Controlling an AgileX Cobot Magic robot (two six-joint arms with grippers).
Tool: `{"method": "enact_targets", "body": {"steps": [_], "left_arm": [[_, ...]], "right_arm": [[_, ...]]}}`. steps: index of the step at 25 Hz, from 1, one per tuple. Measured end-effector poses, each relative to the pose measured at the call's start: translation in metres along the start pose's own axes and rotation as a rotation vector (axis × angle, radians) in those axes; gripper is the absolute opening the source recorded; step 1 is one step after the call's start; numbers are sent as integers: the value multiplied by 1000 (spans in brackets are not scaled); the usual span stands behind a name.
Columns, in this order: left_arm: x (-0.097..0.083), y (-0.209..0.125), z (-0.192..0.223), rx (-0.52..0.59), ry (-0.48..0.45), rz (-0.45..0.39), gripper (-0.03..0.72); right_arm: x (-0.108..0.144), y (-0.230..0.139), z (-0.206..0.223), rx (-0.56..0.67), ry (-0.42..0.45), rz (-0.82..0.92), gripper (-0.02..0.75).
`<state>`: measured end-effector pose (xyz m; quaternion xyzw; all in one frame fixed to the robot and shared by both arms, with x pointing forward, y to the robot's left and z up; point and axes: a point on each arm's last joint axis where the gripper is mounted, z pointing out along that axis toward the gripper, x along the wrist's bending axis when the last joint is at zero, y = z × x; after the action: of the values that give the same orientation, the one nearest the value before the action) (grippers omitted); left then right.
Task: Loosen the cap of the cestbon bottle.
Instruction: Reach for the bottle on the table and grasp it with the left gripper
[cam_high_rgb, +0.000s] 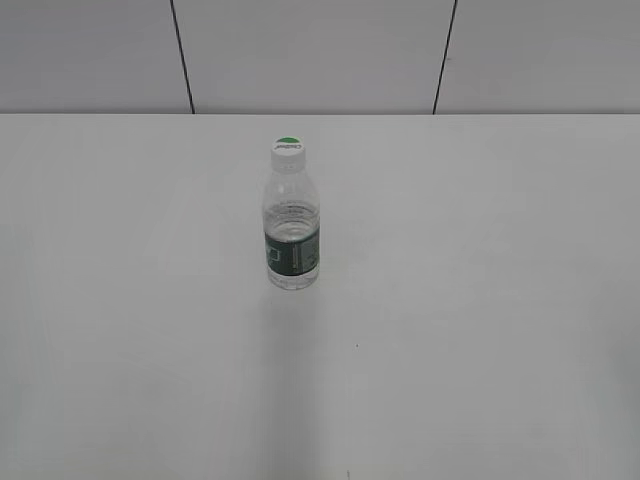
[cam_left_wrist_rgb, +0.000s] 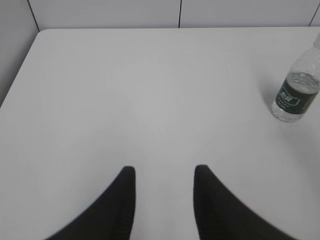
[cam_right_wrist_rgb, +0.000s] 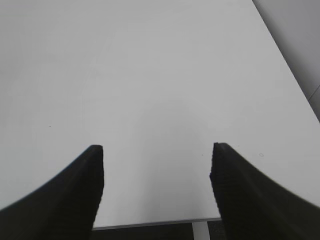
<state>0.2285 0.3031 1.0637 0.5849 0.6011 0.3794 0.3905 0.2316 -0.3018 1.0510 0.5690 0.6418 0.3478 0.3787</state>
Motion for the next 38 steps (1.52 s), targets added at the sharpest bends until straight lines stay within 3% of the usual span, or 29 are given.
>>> {"method": "enact_targets", "body": {"steps": [28,30,35,38], "left_arm": [[-1,0,0,-3,-8,-5,241],[-1,5,-2,-43,-10,-5,241],[0,45,-14,-324,1,11,243],[-1,71,-1,-408,14,34,247]], "right_arm": [[0,0,0,0,0,0,518],[0,0,0,0,0,0,518],[0,0,0,0,0,0,518],[0,0,0,0,0,0,518]]}}
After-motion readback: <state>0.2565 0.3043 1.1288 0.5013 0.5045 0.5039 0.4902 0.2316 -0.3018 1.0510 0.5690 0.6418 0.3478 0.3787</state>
